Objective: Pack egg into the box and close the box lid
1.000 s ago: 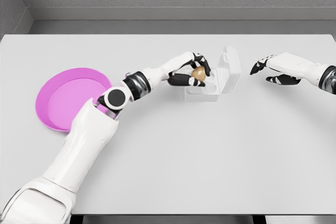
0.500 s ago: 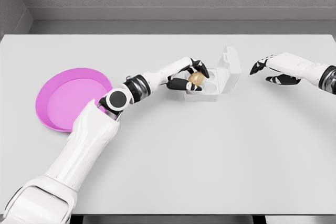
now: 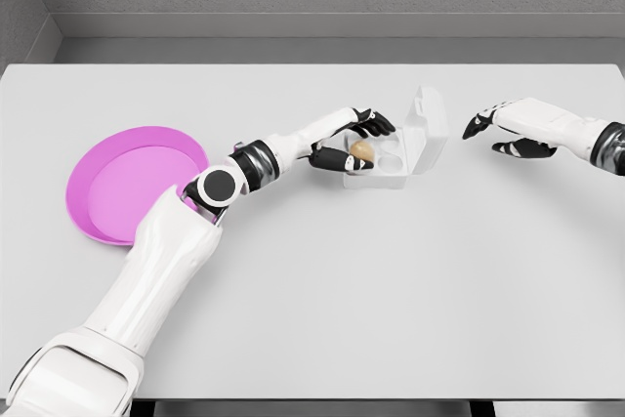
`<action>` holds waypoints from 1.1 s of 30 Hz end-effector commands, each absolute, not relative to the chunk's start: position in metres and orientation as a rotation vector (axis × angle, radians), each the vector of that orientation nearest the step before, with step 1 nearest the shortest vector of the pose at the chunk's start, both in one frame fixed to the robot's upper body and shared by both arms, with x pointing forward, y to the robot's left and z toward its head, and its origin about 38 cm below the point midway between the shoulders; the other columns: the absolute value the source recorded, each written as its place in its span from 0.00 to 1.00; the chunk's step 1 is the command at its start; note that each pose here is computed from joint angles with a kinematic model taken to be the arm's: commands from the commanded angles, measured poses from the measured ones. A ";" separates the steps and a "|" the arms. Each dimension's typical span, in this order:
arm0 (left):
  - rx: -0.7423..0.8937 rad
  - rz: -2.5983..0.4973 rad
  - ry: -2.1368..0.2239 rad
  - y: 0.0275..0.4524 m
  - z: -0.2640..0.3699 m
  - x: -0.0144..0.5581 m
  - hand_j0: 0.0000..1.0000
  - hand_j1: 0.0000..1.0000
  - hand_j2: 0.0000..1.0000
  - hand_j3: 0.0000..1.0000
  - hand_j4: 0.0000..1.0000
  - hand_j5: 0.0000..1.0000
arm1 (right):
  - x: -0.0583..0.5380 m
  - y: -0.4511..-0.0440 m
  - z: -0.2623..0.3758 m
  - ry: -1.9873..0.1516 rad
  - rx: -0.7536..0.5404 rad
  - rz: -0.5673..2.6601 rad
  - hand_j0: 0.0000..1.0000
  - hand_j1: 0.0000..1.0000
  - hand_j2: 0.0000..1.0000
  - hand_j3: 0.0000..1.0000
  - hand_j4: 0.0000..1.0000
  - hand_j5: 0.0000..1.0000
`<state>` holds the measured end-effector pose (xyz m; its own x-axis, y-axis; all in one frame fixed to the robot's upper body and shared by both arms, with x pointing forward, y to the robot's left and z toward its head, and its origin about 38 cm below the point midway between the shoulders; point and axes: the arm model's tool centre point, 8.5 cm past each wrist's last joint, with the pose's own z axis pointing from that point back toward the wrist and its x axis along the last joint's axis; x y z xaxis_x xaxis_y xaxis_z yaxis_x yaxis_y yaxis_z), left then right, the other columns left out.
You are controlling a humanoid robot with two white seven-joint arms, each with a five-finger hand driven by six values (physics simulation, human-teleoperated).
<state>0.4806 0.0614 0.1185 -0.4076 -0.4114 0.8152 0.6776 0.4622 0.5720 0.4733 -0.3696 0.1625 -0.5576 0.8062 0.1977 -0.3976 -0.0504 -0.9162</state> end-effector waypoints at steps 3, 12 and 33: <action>-0.241 -1.204 -1.592 0.062 0.120 0.481 0.73 0.73 0.73 0.73 0.73 0.73 | 0.473 -0.370 0.164 -1.347 -0.472 1.738 0.62 0.62 0.62 0.62 0.62 0.62; -0.240 -1.202 -1.592 0.062 0.120 0.481 0.80 0.80 0.80 0.80 0.80 0.80 | 0.473 -0.369 0.164 -1.351 -0.473 1.739 0.62 0.62 0.62 0.62 0.62 0.62; -0.055 -1.100 -1.783 0.145 0.191 0.496 1.00 1.00 1.00 1.00 1.00 1.00 | 0.475 -0.344 0.175 -1.419 -0.462 1.776 0.62 0.62 0.62 0.62 0.62 0.62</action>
